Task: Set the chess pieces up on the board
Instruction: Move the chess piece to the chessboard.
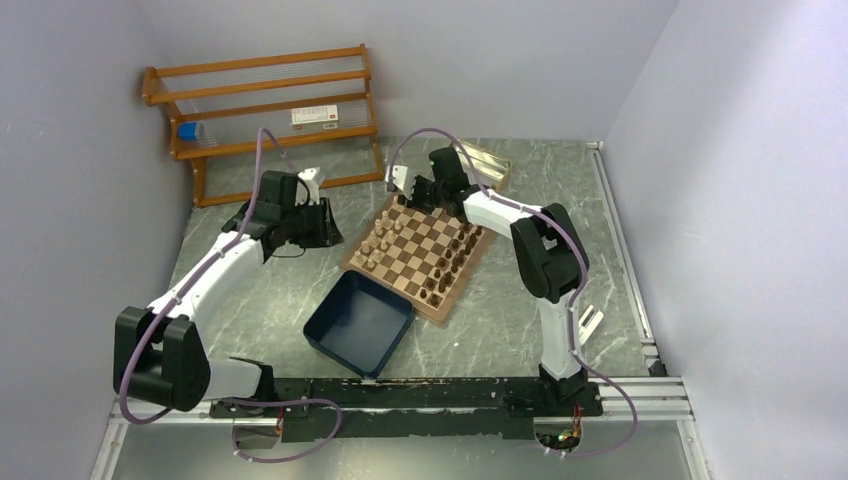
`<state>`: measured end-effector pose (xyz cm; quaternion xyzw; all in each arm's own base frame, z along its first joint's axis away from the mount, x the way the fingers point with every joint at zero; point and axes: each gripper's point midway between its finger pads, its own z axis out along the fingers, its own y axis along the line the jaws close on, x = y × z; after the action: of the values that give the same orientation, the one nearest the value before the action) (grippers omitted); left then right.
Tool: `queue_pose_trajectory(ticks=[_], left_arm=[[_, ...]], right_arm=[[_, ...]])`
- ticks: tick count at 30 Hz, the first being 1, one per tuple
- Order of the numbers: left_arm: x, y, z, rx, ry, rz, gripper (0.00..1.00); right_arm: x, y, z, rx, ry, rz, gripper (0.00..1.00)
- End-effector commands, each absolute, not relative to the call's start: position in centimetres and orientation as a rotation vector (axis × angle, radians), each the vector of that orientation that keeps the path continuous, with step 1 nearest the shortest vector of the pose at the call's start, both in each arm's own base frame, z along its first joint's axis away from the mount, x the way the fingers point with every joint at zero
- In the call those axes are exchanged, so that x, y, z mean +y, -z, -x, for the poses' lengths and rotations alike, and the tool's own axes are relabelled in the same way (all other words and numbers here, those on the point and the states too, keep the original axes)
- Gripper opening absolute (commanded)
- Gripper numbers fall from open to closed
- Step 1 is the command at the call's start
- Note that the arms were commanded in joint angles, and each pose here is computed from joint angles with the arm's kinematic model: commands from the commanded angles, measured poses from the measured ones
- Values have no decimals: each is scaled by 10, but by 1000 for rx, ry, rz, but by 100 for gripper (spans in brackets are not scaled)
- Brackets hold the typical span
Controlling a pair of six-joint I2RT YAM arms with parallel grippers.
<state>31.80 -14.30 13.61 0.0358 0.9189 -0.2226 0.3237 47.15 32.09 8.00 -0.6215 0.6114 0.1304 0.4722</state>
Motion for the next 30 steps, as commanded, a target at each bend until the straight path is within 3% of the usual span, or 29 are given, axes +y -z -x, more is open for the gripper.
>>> queue_pose_trajectory(ticks=[1,22,30], left_arm=[[-131,-141,-312,2390,512,-113,42],[-130,-138,-307,2388,513,-142,41],[-130,-139,-306,2387,512,-144,41]], right_arm=[[323,-77,-475,1470,-309,1571,30],[324,-47,-486,1530,-235,1665,28],[320,-32,-480,1560,-253,1750,22]])
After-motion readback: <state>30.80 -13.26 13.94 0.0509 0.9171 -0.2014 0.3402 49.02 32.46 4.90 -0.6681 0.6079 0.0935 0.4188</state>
